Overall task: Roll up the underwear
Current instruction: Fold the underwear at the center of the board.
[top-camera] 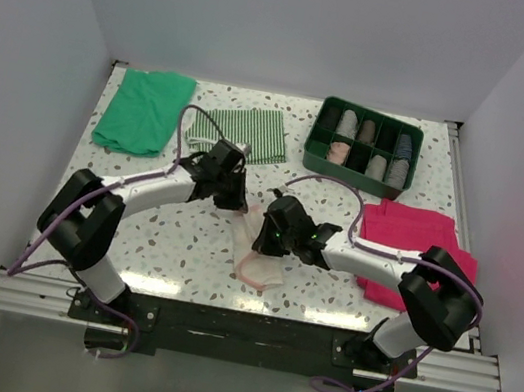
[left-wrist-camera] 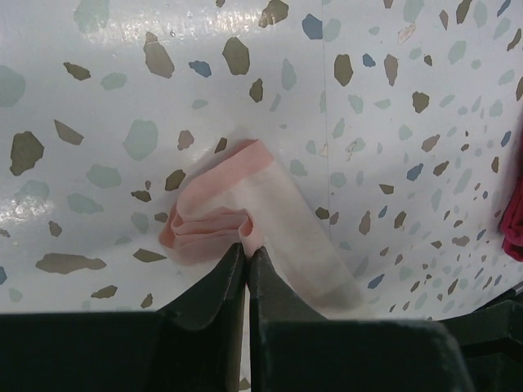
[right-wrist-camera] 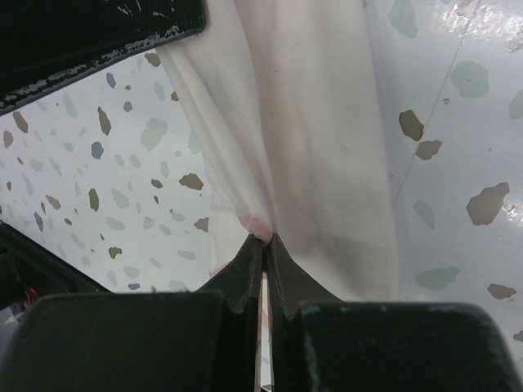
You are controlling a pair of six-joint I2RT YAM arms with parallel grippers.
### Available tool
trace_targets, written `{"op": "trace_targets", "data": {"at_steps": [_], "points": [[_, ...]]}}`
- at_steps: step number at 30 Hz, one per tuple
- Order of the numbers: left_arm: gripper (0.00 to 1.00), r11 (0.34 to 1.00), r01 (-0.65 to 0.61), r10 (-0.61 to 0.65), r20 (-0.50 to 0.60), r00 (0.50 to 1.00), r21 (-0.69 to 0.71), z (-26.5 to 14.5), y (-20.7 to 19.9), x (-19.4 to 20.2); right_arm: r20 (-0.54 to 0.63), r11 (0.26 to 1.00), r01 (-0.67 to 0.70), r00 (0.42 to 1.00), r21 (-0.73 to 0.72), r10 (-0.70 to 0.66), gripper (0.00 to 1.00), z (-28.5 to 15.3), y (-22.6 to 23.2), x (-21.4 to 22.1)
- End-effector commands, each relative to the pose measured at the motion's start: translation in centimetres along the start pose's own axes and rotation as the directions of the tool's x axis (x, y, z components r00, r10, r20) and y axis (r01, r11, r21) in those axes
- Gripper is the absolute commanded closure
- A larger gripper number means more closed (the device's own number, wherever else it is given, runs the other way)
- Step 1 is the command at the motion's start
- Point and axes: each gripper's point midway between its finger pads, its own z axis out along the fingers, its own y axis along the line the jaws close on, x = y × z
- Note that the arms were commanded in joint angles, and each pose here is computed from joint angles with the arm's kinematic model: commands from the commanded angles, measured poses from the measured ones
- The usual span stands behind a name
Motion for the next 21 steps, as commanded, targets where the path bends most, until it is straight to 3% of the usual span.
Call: {"op": "trace_targets", "data": {"at_steps": [1, 12, 21], "points": [[1.0, 1.0, -0.002, 0.001, 0.058, 0.998, 0.005, 0.6, -1.7, -2.4, 0.012, 0.999, -0.022, 1.0, -0.024, 0.022, 1.0, -0.4, -0.2, -0.1], [1.0, 0.999, -0.009, 0.011, 0.036, 0.999, -0.042, 2.4, -1.8, -2.8, 0.021, 0.997, -0.067, 0.998, 0.042, 0.066, 1.0, 0.6, -2.3, 0.4], [1.0, 1.0, -0.015, 0.016, 0.033, 0.999, -0.026, 3.1, -2.6, -3.4, 0.125, 0.984, -0.162, 0.98, 0.074, 0.152, 1.0, -0.1, -3.6, -0.6]]}}
